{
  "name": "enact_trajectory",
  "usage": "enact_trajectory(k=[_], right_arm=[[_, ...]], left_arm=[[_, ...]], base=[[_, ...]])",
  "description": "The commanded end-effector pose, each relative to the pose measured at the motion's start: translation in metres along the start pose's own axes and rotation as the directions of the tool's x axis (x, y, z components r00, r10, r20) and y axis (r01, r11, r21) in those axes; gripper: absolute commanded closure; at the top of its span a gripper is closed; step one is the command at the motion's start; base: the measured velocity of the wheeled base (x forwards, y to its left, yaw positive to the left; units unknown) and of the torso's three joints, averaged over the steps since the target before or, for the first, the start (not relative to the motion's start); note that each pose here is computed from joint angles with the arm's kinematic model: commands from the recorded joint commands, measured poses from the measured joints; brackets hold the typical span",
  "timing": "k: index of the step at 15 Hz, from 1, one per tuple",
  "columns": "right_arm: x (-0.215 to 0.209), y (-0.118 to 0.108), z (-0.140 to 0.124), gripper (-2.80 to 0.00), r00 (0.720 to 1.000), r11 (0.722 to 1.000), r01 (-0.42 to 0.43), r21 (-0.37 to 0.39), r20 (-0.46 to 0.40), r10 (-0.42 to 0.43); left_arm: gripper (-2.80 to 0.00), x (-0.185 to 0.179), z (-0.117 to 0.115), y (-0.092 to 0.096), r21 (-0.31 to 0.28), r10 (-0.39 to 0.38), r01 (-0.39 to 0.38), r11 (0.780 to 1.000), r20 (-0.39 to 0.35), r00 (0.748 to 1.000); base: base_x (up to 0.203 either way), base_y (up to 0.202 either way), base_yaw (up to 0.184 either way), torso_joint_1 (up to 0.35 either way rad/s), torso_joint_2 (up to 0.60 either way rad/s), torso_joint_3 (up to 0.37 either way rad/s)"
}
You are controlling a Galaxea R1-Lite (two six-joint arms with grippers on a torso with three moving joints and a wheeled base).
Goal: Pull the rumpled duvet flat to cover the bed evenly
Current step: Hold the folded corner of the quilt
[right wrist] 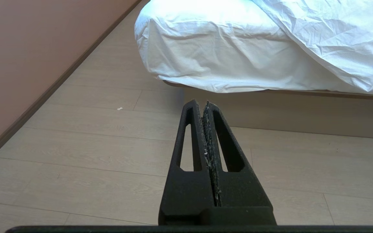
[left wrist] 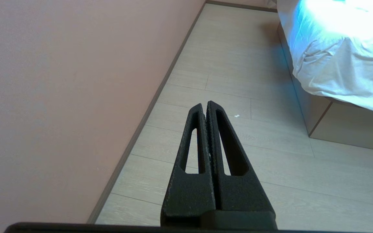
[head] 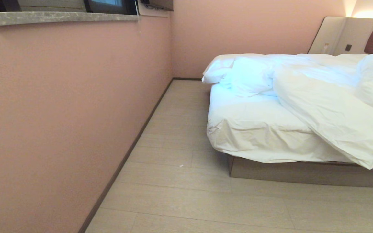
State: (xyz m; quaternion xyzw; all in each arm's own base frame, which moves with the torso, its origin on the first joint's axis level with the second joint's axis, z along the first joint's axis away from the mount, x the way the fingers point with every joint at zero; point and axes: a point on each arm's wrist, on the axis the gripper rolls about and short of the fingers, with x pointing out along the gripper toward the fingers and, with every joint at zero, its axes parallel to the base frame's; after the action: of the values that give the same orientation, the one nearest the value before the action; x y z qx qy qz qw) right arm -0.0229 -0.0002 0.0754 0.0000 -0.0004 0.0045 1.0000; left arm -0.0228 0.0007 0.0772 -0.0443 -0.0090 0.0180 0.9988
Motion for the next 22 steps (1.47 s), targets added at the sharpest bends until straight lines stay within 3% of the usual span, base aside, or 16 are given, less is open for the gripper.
enact_trajectory(k=[1, 7, 22], right_arm=[[0.0001, 0.0, 0.0001, 0.0, 1.0, 1.0, 0.0, 0.0, -0.001, 0.0], [0.0001, 0.0, 0.0001, 0.0, 1.0, 1.0, 0.0, 0.0, -0.001, 0.0], [0.0001, 0.0, 0.0001, 0.0, 1.0, 1.0, 0.0, 0.0, -0.001, 0.0]], left_arm=[[0.0, 0.0, 0.0001, 0.0, -0.001, 0.001, -0.001, 1.0, 0.001, 1.0], [0.0, 0.0, 0.0001, 0.0, -0.002, 0.001, -0.001, 1.0, 0.001, 1.0], [0.0, 0.0, 0.0001, 0.0, -0.002, 0.0, 0.0, 1.0, 0.0, 1.0]], base=[[0.0, 0.0, 0.0, 0.0, 0.0, 0.0], [0.018, 0.0, -0.001, 0.0, 0.0, 0.001], [0.196, 0.0, 0.0, 0.002, 0.0, 0.002]])
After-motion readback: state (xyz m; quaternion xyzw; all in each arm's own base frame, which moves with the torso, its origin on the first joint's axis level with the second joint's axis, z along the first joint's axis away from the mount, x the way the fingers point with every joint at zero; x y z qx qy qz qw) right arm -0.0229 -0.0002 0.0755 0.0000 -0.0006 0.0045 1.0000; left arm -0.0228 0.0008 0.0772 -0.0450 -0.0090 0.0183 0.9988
